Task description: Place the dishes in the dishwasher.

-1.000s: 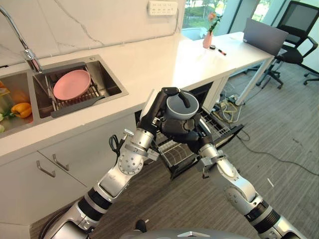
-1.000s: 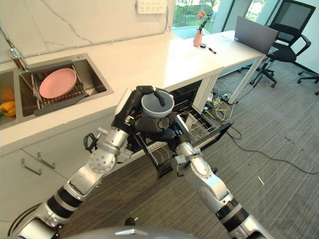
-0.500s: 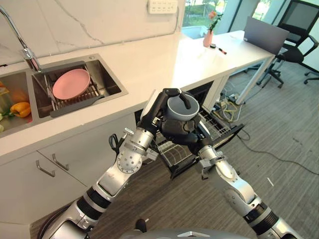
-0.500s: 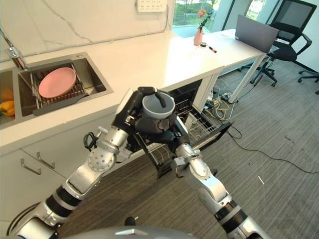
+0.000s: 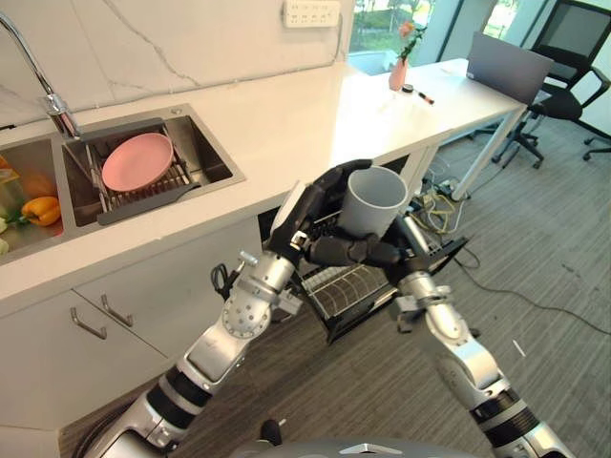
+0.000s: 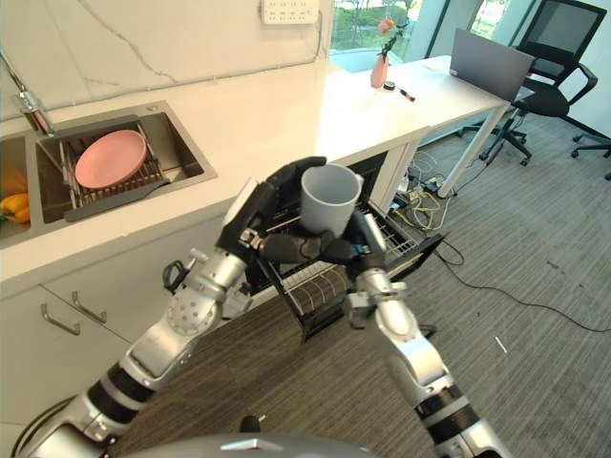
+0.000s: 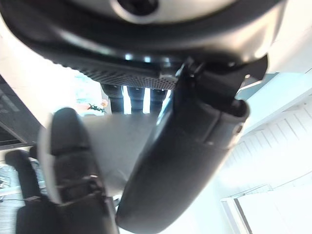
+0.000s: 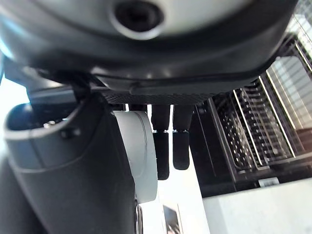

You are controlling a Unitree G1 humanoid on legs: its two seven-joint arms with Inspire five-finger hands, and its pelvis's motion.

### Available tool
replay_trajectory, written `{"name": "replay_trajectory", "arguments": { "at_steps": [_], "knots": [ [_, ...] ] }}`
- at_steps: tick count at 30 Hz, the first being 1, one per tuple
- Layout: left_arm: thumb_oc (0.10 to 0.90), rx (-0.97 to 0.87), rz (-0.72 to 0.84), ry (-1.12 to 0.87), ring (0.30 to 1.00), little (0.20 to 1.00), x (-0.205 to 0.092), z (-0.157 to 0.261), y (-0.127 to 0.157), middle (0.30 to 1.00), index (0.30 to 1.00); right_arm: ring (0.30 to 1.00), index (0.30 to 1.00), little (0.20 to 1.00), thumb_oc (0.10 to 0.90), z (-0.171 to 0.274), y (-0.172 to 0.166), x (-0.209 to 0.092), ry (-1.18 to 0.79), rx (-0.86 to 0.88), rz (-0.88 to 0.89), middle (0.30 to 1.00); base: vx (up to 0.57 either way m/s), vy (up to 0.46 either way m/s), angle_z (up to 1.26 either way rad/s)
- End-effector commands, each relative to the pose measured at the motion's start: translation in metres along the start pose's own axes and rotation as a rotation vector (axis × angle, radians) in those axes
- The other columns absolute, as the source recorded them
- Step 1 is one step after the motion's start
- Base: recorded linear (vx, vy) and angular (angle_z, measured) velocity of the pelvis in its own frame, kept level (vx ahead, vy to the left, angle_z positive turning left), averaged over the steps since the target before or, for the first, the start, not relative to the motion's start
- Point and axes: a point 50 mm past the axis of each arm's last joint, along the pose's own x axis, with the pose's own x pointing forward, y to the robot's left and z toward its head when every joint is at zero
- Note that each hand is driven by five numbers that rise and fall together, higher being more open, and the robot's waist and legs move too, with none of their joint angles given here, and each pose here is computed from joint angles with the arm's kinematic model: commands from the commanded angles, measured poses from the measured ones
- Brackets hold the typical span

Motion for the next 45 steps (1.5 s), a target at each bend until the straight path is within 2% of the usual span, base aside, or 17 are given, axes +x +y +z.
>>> {"name": "replay_trajectory", "arguments": {
  "at_steps": [1,5,6,9,10,14,15,19,20,23,24,27,32,39,43,44,45],
  "knots": [
    [0.800,0.030,0.022,-0.153,0.900,0.900,0.007,0.022,0.007,0.900,0.900,0.300,0.300,0.300,0.400,0.071,-0.019,0.015,-0.364,0.015,-0.078,0.300,0.00,0.004,0.04],
    [0.800,0.068,0.044,-0.035,0.900,0.900,-0.013,0.001,0.023,0.900,0.900,0.300,0.300,0.300,0.400,0.074,-0.048,0.015,-0.336,-0.150,-0.132,0.300,0.00,0.007,0.02],
    [0.800,0.158,0.011,0.095,0.900,0.900,-0.033,-0.023,0.034,0.900,0.900,0.300,0.300,0.300,0.400,0.080,-0.075,0.023,-0.244,-0.486,-0.133,0.300,-0.01,0.017,0.07],
    [0.800,0.157,0.014,0.094,0.900,0.900,-0.033,-0.023,0.034,0.900,0.900,0.300,0.300,0.300,0.400,0.080,-0.074,0.024,-0.245,-0.489,-0.130,0.300,-0.01,0.011,0.12],
    [0.800,0.180,-0.051,0.256,0.900,0.900,-0.055,-0.052,0.030,0.900,0.900,0.300,0.300,0.300,0.400,0.082,-0.090,0.035,-0.165,-0.688,-0.146,0.300,-0.05,0.027,0.32],
    [0.800,0.210,-0.113,0.373,0.900,0.900,-0.071,-0.074,0.026,0.900,0.900,0.300,0.300,0.300,0.400,0.087,-0.097,0.055,-0.121,-0.822,-0.159,0.300,-0.11,0.006,0.16],
    [0.800,0.230,-0.130,0.469,0.900,0.900,-0.087,-0.092,0.025,0.900,0.900,0.300,0.300,0.300,0.400,0.099,-0.107,0.075,-0.079,-0.994,-0.208,0.300,-0.21,-0.015,0.30],
    [0.800,0.233,-0.104,0.522,0.900,0.900,-0.094,-0.103,0.028,0.900,0.900,0.300,0.300,0.300,0.400,0.122,-0.116,0.096,-0.058,-1.108,-0.282,0.300,-0.17,-0.011,0.25],
    [0.800,0.238,-0.091,0.561,0.900,0.900,-0.101,-0.109,0.030,0.900,0.900,0.300,0.300,0.300,0.400,0.130,-0.125,0.104,-0.007,-1.188,-0.330,0.300,-0.07,-0.003,0.21],
    [0.800,0.253,-0.067,0.591,0.900,0.900,-0.104,-0.114,0.033,0.900,0.900,0.300,0.300,0.300,0.400,0.141,-0.127,0.113,0.022,-1.233,-0.381,0.300,-0.04,0.003,0.09],
    [0.800,0.271,-0.052,0.629,0.900,0.900,-0.108,-0.122,0.035,0.900,0.900,0.300,0.300,0.300,0.400,0.141,-0.138,0.115,0.104,-1.298,-0.428,0.300,-0.01,0.006,0.05],
    [0.800,0.290,-0.022,0.650,0.900,0.900,-0.108,-0.128,0.036,0.900,0.900,0.300,0.300,0.300,0.400,0.139,-0.148,0.113,0.174,-1.382,-0.453,0.300,0.03,0.005,0.18],
    [0.800,0.305,0.054,0.649,0.900,0.900,-0.102,-0.132,0.041,0.900,0.900,0.300,0.300,0.300,0.400,0.130,-0.178,0.094,0.299,-1.331,-0.573,0.300,0.02,-0.007,0.21],
    [0.800,0.299,0.128,0.661,0.900,0.900,-0.104,-0.135,0.045,0.900,0.900,0.300,0.300,0.300,0.400,0.120,-0.181,0.090,0.307,-1.289,-0.565,0.300,0.02,0.004,0.14],
    [0.800,0.314,0.149,0.649,0.900,0.900,-0.102,-0.135,0.047,0.900,0.900,0.300,0.300,0.300,0.400,0.124,-0.169,0.099,0.254,-1.291,-0.532,0.300,0.00,0.000,0.00],
    [0.800,0.314,0.149,0.649,0.900,0.900,-0.102,-0.135,0.047,0.900,0.900,0.352,0.352,0.352,0.435,0.124,-0.169,0.099,0.254,-1.291,-0.532,0.352,0.00,0.000,0.00],
    [0.800,0.320,0.150,0.641,0.900,0.900,-0.101,-0.134,0.047,0.900,0.900,0.712,0.712,0.712,0.675,0.124,-0.169,0.099,0.244,-1.285,-0.532,0.712,0.00,0.000,0.00]
  ]
}}
